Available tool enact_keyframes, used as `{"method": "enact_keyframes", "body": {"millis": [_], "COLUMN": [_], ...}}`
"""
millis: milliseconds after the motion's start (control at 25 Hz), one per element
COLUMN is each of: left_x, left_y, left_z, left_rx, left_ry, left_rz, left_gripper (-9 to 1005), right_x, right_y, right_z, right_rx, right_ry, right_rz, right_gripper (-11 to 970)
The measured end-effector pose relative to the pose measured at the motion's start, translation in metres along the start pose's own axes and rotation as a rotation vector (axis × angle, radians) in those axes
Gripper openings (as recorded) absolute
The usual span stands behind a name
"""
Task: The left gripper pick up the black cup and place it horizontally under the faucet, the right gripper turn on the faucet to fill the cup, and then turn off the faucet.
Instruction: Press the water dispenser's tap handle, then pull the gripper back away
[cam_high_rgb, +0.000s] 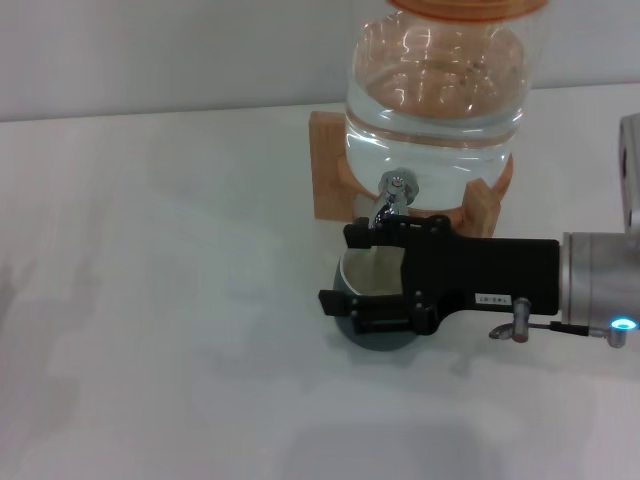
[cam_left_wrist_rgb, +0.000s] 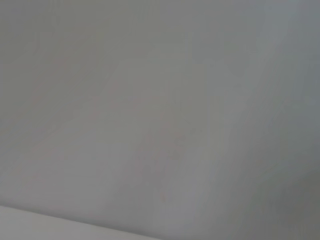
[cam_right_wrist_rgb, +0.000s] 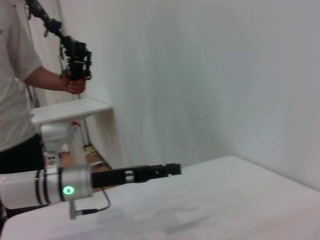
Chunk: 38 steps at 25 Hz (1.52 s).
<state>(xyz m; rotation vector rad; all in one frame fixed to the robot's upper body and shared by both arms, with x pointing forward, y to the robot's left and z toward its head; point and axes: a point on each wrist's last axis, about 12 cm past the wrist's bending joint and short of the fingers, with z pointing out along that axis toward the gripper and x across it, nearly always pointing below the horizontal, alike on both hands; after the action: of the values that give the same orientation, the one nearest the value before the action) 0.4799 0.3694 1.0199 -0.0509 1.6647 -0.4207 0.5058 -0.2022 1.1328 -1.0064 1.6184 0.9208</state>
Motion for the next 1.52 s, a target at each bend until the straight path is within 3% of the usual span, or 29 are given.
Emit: {"method": "enact_keyframes", "body": {"millis": [600,1040,1320,1520], "left_x": [-0.001,-0.001,0.000,-0.003], "left_y": [-0.001,-0.001,-0.001,-0.001], "left_z": [0.001,0.003,0.002,0.000], "left_rx": [0.004,0.006,0.005,0.008], "left_ry": [-0.003,-0.002,-0.003,-0.017], "left_rz": [0.000,0.000,-0.003,0.001], "left_gripper": [569,568,568,568], "right_x": [0.008,0.009,0.006,-0.002], "right_y": [-0.012,-0.016,-0.005,-0.002], "right_z": [-0.025,-0.029,-0.033,-0.058], "right_rx": [0.089,0.113,0.013,-0.010], "right_ry": [0.017,0.015,0.004,-0.061], "right_rz": [0.020,0.022,-0.003,-0.012], "right_gripper": [822,822,819,817]}}
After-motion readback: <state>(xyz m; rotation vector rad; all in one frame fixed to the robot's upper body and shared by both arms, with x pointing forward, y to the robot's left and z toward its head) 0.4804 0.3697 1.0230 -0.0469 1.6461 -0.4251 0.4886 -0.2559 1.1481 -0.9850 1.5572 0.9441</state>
